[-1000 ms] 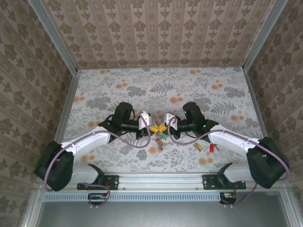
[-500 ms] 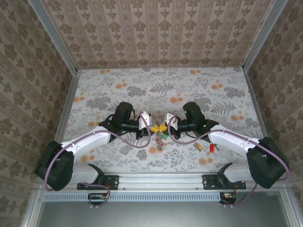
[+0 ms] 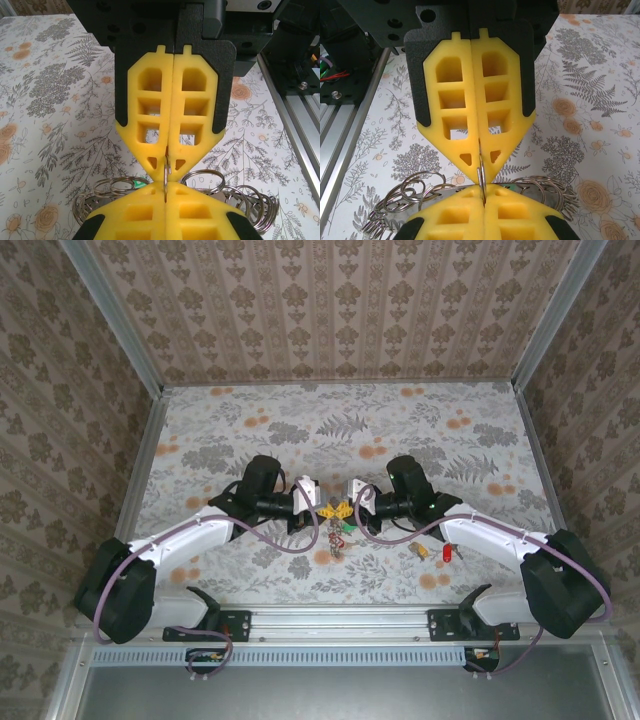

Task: Put the keys on the keyring

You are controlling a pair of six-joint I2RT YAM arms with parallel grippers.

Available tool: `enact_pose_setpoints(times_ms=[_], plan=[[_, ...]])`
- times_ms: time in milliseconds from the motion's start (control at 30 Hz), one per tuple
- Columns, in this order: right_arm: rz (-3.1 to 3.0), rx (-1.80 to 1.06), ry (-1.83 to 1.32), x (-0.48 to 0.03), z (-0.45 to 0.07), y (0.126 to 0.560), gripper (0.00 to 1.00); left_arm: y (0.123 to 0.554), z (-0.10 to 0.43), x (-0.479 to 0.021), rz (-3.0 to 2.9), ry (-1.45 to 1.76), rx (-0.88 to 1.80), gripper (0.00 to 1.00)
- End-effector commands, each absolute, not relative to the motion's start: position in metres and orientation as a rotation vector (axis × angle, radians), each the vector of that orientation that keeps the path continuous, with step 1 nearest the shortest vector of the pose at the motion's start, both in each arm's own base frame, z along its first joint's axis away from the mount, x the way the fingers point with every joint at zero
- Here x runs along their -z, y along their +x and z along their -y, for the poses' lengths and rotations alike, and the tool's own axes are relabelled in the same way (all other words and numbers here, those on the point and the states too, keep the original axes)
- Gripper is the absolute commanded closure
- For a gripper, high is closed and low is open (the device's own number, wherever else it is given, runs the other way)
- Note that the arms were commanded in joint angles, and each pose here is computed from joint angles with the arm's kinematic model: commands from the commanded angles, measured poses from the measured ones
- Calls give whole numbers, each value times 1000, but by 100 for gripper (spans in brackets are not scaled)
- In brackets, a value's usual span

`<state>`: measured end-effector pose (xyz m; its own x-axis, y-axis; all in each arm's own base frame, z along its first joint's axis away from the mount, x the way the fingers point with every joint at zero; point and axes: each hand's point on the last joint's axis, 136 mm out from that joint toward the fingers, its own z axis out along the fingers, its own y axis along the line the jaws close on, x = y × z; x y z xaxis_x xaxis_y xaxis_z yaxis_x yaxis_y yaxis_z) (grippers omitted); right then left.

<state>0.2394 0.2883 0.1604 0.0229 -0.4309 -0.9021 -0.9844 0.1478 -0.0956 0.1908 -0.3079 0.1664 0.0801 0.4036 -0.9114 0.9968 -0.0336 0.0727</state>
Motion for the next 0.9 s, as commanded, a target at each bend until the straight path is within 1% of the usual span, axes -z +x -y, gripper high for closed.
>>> enact_pose_setpoints(times_ms=[0,33,100,233,333,367,467,533,600,633,767,867], plan=[[-1505,-774,-1383,-182,-289,246,85,192,312,-175,-1402,1548,928,100],[-1534,-755,-1362,-182,-286,248,78,194,313,-177,-1404,1537,924,100],[-1600,-719,-1317,-182,-278,251,71,196,313,-179,-1402,1522,920,100],[-1722,-674,-1191,-187,-257,248,66,199,312,-182,-1403,1490,920,100],[-1926,-588,-930,-187,-228,260,57,200,311,-184,-1405,1477,919,100],[-2028,-528,-778,-185,-211,268,55,201,311,-184,-1405,1474,919,100],[-2284,-350,-354,-171,-154,281,59,201,309,-187,-1409,1467,916,100],[-2453,-272,-58,-149,-117,275,60,201,308,-186,-1418,1466,919,100],[-2596,-230,172,-125,-93,259,61,201,307,-185,-1425,1465,921,100],[-2633,-225,229,-116,-89,253,61,200,307,-186,-1424,1463,923,100],[-2749,-289,248,-85,-95,230,62,200,306,-186,-1423,1461,922,100],[-2834,-237,247,-64,-90,219,61,198,306,-185,-1423,1469,928,100]])
